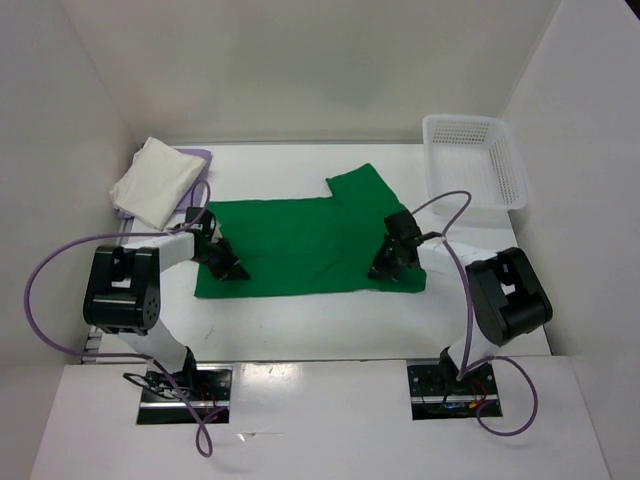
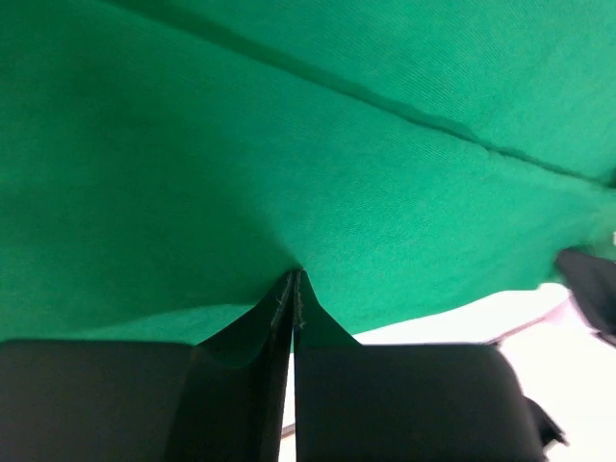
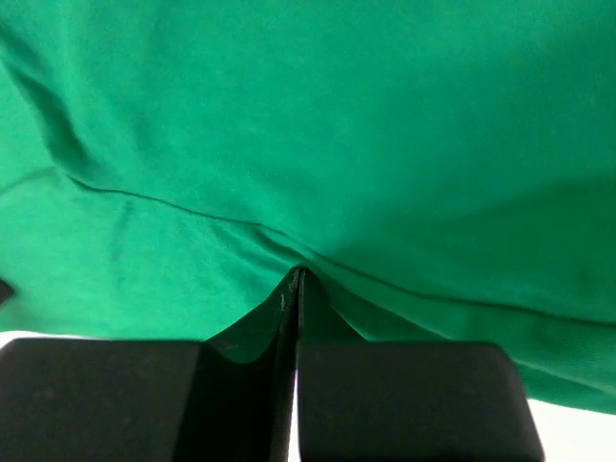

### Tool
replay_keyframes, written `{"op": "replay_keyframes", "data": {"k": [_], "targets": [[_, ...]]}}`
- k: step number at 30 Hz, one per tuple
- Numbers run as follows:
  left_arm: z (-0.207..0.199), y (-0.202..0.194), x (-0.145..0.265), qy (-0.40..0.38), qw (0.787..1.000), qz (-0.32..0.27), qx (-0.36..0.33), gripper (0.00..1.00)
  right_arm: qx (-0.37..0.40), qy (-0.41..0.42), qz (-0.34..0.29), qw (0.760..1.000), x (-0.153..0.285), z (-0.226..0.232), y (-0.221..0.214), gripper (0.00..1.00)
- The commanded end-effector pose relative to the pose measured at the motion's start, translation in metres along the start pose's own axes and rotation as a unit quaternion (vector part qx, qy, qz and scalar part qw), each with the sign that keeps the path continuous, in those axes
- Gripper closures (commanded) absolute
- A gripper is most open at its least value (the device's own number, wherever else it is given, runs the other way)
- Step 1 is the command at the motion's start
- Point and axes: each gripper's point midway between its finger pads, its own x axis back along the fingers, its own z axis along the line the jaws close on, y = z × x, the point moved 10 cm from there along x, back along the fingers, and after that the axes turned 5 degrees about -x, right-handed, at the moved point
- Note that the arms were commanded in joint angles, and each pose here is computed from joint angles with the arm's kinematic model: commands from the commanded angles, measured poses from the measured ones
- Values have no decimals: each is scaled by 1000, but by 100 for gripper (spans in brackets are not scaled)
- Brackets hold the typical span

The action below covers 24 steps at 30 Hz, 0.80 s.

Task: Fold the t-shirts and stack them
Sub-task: Fold the flattened tshirt in 1/3 of the way

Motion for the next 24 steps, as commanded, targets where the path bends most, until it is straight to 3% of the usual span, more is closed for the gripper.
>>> {"op": "replay_keyframes", "data": {"k": [1,5,9,12,15,17,19,21,24], "targets": [[30,-7,2,26,998,19,49,93,-30,-32,-4,999,2,-20,-14,100],[58,-37,2,-17,989,78,123,93,-63,-35,30,997,10,-41,-36,100],[51,-43,20,-18,990,72,120,93,-83,-27,58,994,28,-66,-66,100],[40,-43,41,-28,993,53,103,86,-91,10,65,994,48,-62,-71,100],[22,-27,70,-36,998,-11,60,78,-85,69,26,994,70,-35,-50,95],[1,-3,97,-44,995,-86,26,69,-63,107,-5,992,88,-8,-27,89],[-9,21,107,-40,990,-137,4,67,-40,120,-21,992,91,11,-12,87],[-16,47,112,-17,982,-189,-4,67,-6,155,-49,987,99,36,7,89],[-15,81,95,12,972,-234,14,67,30,175,-57,982,97,63,26,100]]}}
